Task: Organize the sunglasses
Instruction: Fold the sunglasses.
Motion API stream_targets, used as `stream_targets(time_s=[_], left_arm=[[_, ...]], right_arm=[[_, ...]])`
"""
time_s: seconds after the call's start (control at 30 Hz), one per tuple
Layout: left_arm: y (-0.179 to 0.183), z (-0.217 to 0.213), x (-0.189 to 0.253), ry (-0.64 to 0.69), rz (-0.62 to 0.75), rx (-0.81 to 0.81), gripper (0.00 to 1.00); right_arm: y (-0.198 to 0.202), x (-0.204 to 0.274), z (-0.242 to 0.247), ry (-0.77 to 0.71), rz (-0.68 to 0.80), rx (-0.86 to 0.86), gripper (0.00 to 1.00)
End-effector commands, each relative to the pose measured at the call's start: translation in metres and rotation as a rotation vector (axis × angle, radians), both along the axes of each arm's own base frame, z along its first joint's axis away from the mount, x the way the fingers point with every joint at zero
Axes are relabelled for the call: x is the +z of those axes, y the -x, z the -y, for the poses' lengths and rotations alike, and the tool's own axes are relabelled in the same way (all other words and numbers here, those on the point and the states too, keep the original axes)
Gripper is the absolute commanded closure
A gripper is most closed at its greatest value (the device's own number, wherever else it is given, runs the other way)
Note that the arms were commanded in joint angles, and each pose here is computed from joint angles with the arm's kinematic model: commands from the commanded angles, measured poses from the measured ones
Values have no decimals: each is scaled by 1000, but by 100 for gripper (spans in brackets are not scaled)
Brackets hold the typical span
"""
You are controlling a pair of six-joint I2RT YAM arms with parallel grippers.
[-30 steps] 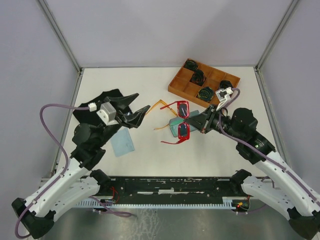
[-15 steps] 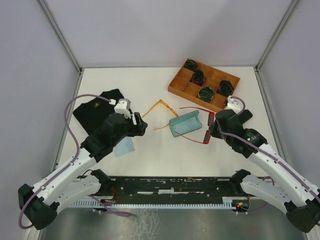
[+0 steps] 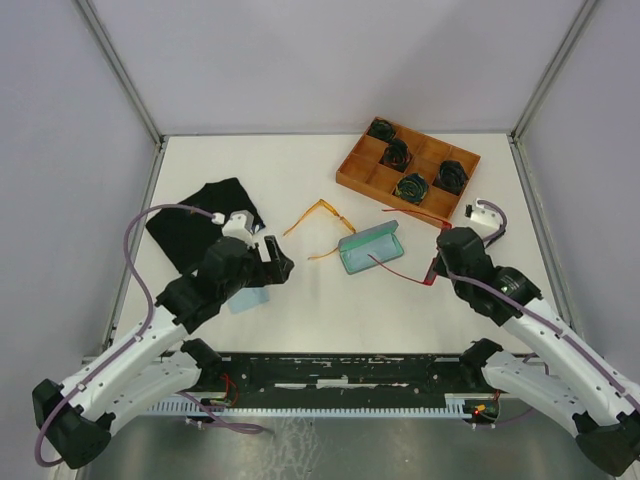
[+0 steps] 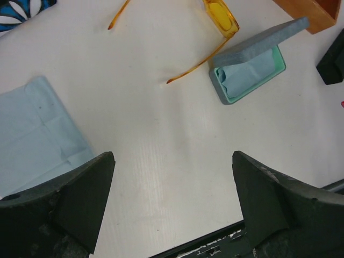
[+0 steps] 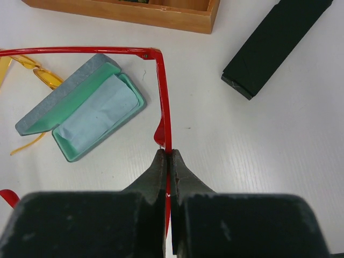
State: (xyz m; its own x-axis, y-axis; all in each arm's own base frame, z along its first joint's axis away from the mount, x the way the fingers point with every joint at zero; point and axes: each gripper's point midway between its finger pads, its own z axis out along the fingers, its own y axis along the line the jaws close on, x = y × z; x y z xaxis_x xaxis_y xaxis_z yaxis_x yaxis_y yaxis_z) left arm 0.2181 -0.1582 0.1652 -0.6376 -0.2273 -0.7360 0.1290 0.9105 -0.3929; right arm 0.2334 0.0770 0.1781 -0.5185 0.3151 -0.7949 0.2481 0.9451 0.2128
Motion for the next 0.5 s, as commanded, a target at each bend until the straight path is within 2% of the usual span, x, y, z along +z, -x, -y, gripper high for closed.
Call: stream_targets(time_s=[0.0, 0.13, 0.3, 0.47], left_arm=[[-5, 29, 14, 139, 74, -77, 4], [-4, 47, 15, 68, 105, -116, 3], [10, 97, 26, 25, 150, -184, 7], [20, 144, 38, -3, 215, -212, 7]], right_arm=[[-9, 22, 3, -28, 100, -31, 100], [-16, 40, -5, -89, 169, -25, 100], [-27, 49, -20, -105, 168, 14, 100], [-31, 52, -37, -188, 173, 38, 100]])
